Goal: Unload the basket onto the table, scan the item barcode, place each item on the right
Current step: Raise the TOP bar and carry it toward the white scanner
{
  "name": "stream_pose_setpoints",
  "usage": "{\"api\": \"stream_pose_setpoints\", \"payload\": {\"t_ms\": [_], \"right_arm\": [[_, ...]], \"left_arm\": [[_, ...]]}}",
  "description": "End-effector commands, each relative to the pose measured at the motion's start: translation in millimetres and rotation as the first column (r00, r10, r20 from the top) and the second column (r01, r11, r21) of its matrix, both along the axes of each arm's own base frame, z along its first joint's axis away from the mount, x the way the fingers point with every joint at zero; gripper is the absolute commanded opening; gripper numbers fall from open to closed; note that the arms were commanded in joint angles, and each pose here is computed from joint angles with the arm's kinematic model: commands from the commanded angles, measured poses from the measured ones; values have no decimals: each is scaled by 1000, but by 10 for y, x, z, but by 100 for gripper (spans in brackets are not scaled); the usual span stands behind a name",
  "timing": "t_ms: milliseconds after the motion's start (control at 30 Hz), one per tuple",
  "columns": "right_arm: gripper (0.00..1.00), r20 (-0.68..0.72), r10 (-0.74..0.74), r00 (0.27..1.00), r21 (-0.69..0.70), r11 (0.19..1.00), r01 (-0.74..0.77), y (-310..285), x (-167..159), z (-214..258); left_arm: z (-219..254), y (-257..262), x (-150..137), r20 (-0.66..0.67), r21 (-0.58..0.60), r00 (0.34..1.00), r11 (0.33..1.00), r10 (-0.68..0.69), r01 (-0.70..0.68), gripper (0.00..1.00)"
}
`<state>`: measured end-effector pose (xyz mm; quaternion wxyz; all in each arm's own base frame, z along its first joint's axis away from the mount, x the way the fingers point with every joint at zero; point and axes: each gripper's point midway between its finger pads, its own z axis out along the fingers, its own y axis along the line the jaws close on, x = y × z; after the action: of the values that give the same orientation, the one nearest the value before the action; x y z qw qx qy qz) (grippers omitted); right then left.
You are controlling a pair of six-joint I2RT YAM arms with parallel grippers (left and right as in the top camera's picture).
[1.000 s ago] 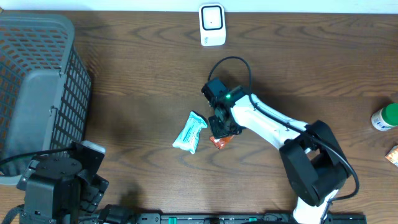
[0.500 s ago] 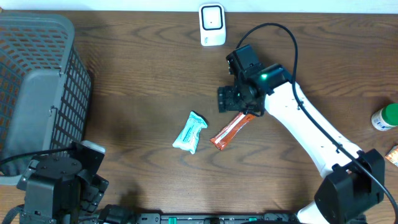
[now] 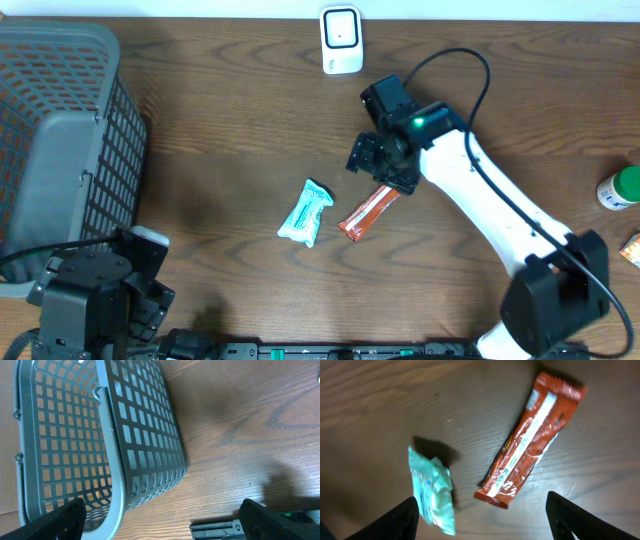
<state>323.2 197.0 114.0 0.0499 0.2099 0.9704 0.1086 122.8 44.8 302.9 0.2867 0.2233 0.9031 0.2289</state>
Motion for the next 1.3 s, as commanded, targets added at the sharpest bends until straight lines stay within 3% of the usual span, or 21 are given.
{"api": "stream_pose_setpoints", "payload": {"t_ms": [0,233,533,833,933,1133,1267], "right_arm": [[74,-108,-210,972,-12,978,210,-15,-8,-262],[69,-226,-325,918,-112,945,307,-54,-51,-783],[64,-262,-368,892,-159,928,337,-98,141,-999],[54,-363,-394,844,-273,911,308,-219,-76,-1359],[43,-392,-401,828,-306,906,294,-258,-166,-1408],[8,-388,-395,832,-298,909,292,-247,-152,-1388],[1,-363,-356,861,-260,926,273,-224,-86,-1226]], "left_arm": [[17,4,-3,8,-8,1000,1000,10,-10,98],[16,4,-4,8,-8,1000,1000,11,-10,98],[17,4,-3,8,-8,1000,1000,11,-10,98],[16,4,-4,8,-8,1000,1000,10,-10,98],[17,4,-3,8,-8,1000,1000,10,-10,98],[16,4,-4,8,-8,1000,1000,10,-10,98],[16,4,-4,8,-8,1000,1000,10,-10,98]]}}
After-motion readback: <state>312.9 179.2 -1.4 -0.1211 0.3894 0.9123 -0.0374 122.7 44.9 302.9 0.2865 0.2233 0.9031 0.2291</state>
